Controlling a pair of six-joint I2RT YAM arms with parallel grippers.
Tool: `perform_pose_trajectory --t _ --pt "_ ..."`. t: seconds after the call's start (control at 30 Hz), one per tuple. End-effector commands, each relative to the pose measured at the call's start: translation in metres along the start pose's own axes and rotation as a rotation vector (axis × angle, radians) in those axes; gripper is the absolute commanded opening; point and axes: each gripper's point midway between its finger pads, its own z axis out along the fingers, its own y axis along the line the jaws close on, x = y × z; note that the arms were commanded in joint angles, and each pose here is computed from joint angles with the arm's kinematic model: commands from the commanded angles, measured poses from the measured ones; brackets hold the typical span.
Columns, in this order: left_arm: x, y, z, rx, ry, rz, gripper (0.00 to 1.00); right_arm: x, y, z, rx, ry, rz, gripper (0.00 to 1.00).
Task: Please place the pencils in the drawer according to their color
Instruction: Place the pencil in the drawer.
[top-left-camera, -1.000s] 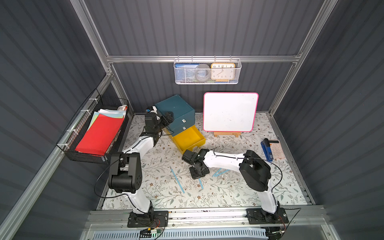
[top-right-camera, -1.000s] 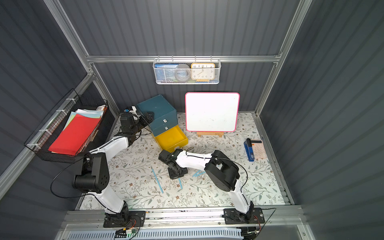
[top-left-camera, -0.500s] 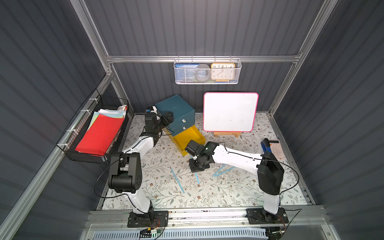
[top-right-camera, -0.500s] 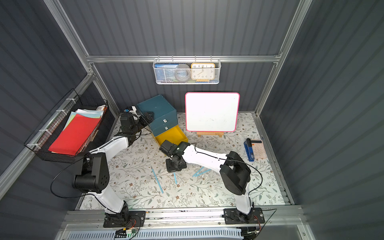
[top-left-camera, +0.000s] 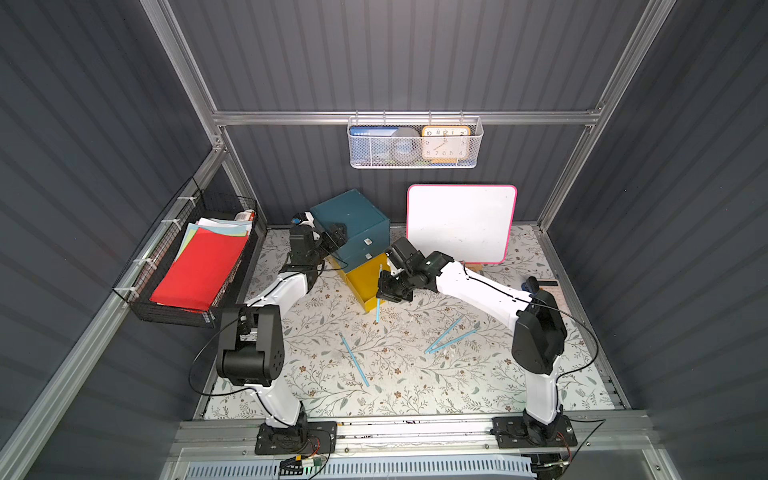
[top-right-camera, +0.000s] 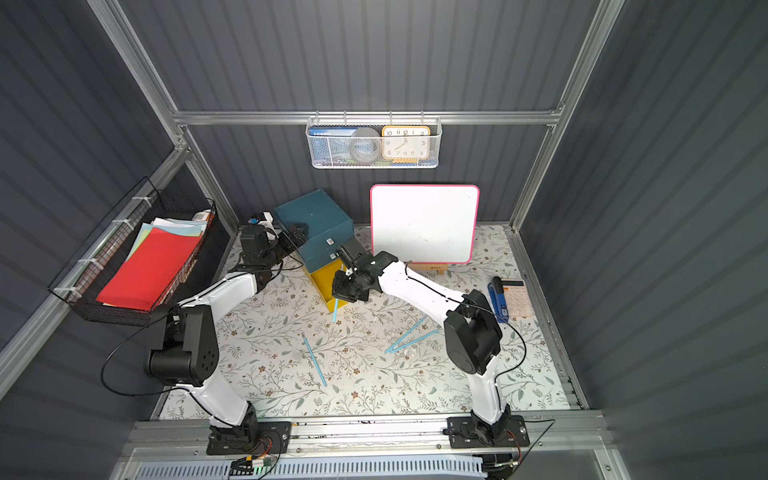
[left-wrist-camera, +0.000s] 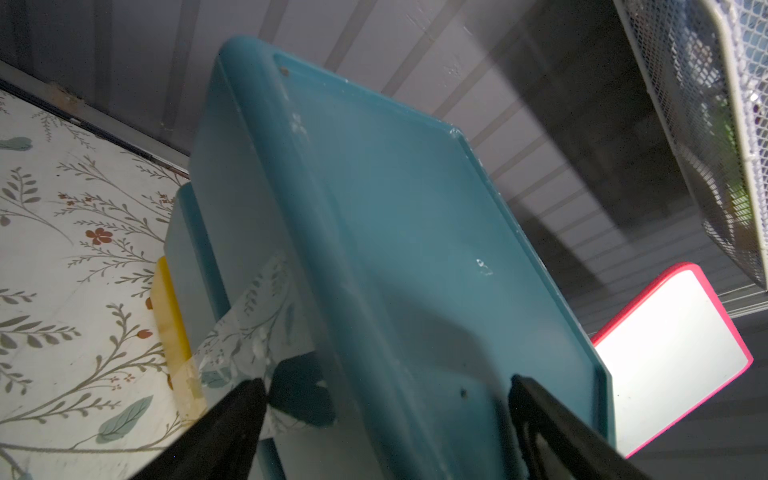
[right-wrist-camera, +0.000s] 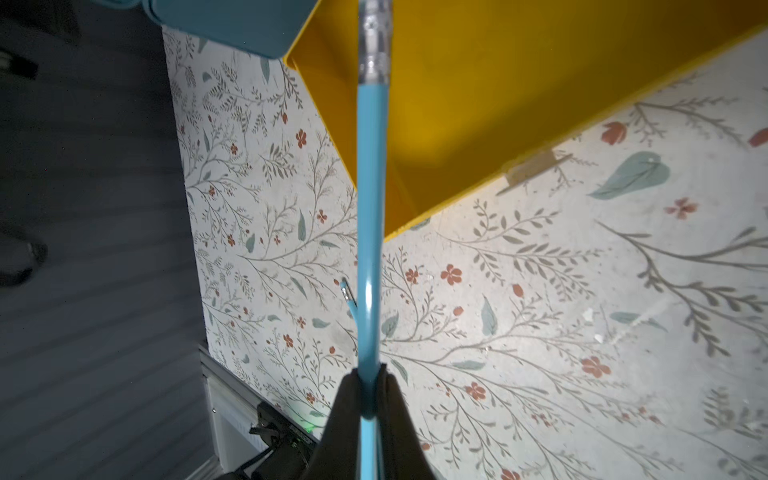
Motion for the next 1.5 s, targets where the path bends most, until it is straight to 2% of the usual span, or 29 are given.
perform_pose_trajectory --t 0.0,0.17,0.4,0.7,0.97,1.03,1.13,1.37,1.47 --pt "0.003 -0.007 -0.002 0.019 0.015 0.021 0.96 -0.018 0.010 0.010 -0.066 -0.010 0.098 0.00" --pt "0.003 -0.007 -0.002 0.019 0.016 0.022 0.96 -0.040 0.003 0.029 -0.107 -0.022 0.213 0.00" --pt "0.004 -0.006 -0.002 0.018 0.017 0.020 0.96 -0.063 -0.010 0.052 -0.087 -0.040 0.285 0.00" --pt "0.004 -0.007 -0.002 0.020 0.017 0.020 0.96 -0.088 -0.031 0.080 -0.019 -0.072 0.311 0.00" --pt "0.004 -0.007 -0.001 0.020 0.018 0.020 0.96 -0.093 -0.046 0.093 0.024 -0.072 0.310 0.00" --pt "0.004 -0.007 -0.002 0.021 0.017 0.019 0.96 -0.098 -0.051 0.094 0.052 -0.096 0.303 0.06" --pt "0.005 -0.006 -0.002 0.019 0.018 0.019 0.96 -0.099 -0.052 0.093 0.061 -0.097 0.294 0.21" --pt "0.004 -0.007 -0.002 0.023 0.017 0.020 0.96 -0.101 -0.044 0.082 0.051 -0.109 0.256 0.29" --pt "0.004 -0.007 -0.002 0.024 0.018 0.018 0.96 -0.100 -0.035 0.071 0.038 -0.113 0.225 0.29"
